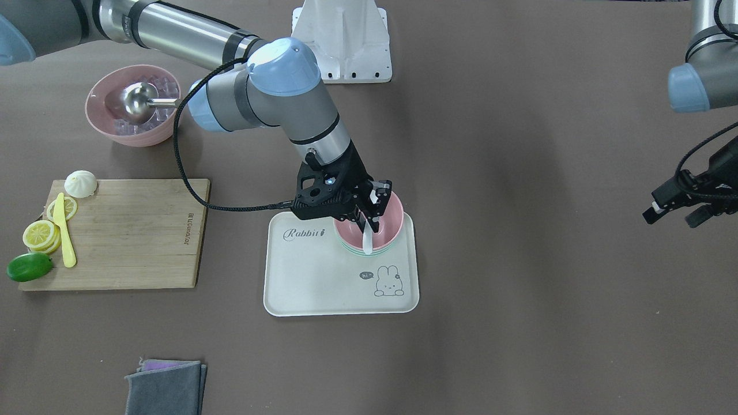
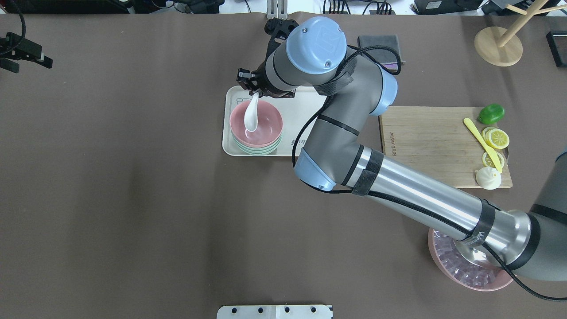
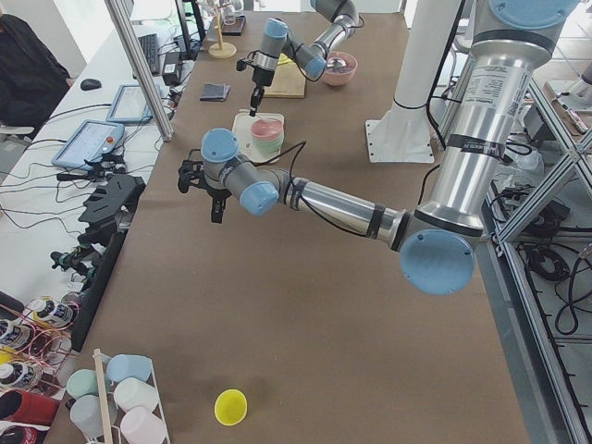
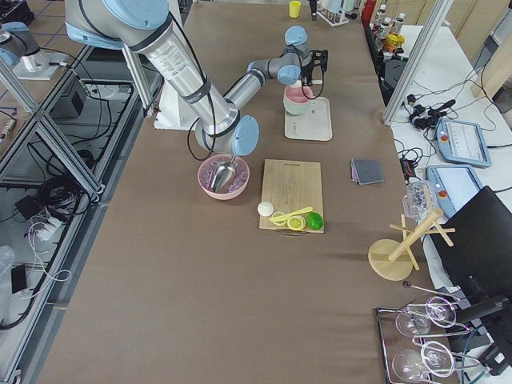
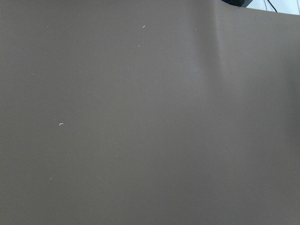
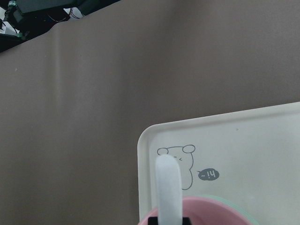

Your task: Stack pink bowl on green and place spoon

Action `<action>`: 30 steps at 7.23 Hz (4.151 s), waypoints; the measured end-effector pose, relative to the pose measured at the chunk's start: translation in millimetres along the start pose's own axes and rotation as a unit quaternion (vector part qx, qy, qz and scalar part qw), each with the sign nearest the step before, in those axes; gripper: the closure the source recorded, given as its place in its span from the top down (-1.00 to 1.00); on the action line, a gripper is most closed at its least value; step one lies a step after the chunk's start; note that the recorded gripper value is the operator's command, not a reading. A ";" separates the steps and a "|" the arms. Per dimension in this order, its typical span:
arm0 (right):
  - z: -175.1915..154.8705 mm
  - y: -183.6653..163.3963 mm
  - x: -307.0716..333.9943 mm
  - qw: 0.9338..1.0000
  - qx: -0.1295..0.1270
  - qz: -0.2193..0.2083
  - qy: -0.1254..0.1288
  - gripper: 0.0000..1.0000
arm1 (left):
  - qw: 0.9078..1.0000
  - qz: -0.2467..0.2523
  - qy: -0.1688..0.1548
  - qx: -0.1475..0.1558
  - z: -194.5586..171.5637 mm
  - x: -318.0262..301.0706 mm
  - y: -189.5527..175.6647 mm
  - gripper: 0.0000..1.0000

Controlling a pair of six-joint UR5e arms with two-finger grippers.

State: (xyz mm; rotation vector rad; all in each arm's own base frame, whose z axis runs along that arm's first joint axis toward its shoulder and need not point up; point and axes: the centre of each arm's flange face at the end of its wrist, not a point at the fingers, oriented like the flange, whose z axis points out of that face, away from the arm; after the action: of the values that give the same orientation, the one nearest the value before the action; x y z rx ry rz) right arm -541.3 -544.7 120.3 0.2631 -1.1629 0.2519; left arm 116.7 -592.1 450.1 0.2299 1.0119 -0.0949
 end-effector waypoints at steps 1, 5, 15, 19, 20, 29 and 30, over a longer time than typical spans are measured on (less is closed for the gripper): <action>-0.1 1.0 3.4 1.000 -0.001 -0.003 0.000 1.00 | 1.000 0.000 0.000 0.000 0.4 -0.4 -0.1 0.95; -8.3 -0.4 10.1 1.000 -0.006 -0.005 -0.007 1.00 | 1.000 0.001 -0.002 -0.001 1.6 -4.1 0.2 0.96; -214.4 -165.9 523.2 0.954 -0.134 -0.175 0.204 1.00 | 0.994 0.050 -0.099 -0.005 -67.2 -227.8 2.4 0.96; -329.0 -143.0 713.4 0.957 -0.146 -0.096 0.230 1.00 | 0.994 0.029 -0.107 -0.022 -56.1 -260.9 29.1 0.96; -339.4 -138.8 725.7 0.962 -0.151 -0.068 0.218 1.00 | 0.992 0.020 -0.120 -0.029 -50.7 -274.8 40.9 0.96; -357.1 -125.0 711.2 0.975 -0.163 -0.002 0.151 1.00 | 0.993 -0.025 -0.111 -0.021 -59.5 -222.2 53.6 0.96; -357.8 -126.2 708.7 0.975 -0.163 -0.003 0.151 1.00 | 0.993 -0.026 -0.110 -0.021 -59.4 -222.4 55.6 0.96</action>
State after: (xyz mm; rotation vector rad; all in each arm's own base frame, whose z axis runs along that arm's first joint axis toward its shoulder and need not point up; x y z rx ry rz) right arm 76.4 -502.9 633.1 -0.0601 -0.8838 0.0883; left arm -39.8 -530.3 616.7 0.1503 0.7995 -0.1421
